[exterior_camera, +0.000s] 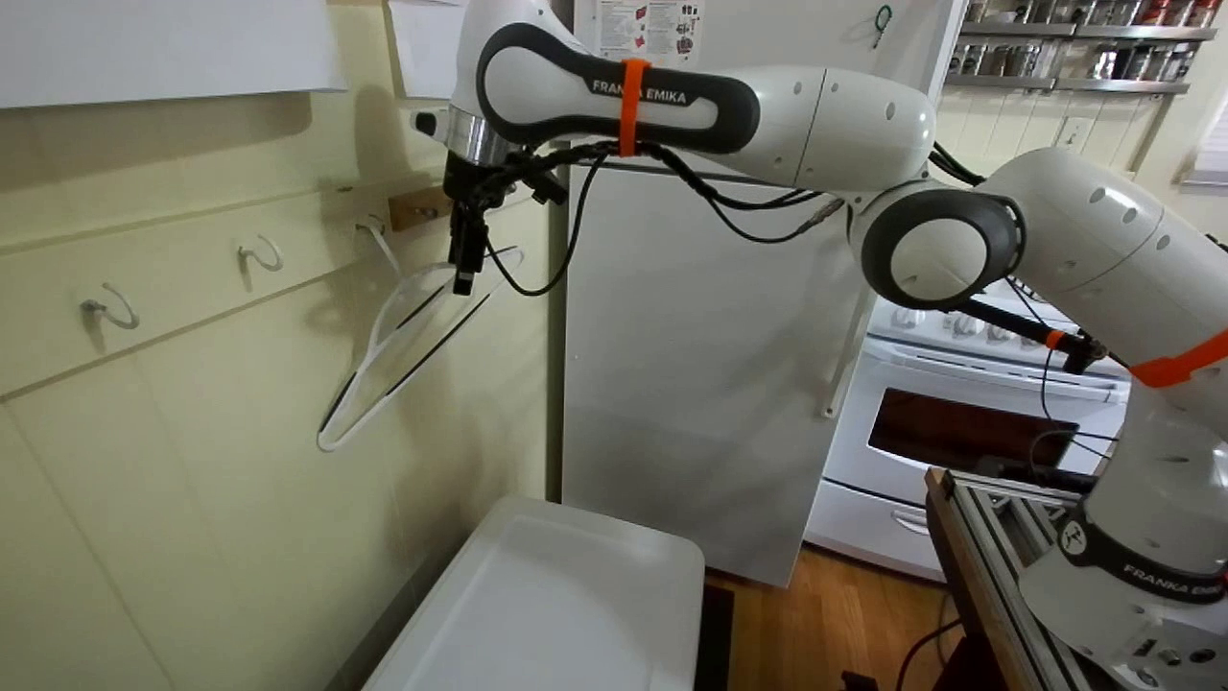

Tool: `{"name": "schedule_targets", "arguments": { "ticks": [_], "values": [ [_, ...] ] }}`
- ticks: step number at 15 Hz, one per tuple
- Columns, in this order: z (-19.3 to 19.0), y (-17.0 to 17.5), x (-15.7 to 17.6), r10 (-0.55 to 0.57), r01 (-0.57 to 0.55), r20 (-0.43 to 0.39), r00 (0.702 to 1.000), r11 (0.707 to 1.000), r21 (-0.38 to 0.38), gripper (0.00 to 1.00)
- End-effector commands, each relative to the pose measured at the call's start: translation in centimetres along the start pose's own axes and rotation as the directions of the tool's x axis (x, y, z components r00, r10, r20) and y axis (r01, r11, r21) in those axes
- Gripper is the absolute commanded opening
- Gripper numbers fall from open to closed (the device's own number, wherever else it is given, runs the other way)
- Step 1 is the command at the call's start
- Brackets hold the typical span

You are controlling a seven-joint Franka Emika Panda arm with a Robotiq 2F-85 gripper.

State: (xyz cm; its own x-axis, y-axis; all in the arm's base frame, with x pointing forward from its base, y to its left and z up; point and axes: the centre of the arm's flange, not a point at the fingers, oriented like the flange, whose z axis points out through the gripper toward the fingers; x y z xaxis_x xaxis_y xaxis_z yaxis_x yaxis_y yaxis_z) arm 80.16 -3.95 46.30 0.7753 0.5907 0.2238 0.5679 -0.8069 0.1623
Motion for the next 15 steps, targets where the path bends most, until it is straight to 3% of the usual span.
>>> {"name": "schedule_targets", "arguments": {
  "ticks": [1,6,11,15],
  "values": [
    [0.3,-5.2,-0.1,0.127,-0.122,0.073,0.989,0.990,-0.069,1.00],
    [0.7,-10.9,-0.1,0.357,-0.339,0.084,0.931,0.925,-0.172,1.00],
    [0.9,-14.4,0.6,0.541,-0.522,0.056,0.839,0.830,-0.198,1.00],
    [0.6,-16.3,1.1,0.636,-0.607,0.091,0.766,0.763,-0.223,1.00]
  ]
}}
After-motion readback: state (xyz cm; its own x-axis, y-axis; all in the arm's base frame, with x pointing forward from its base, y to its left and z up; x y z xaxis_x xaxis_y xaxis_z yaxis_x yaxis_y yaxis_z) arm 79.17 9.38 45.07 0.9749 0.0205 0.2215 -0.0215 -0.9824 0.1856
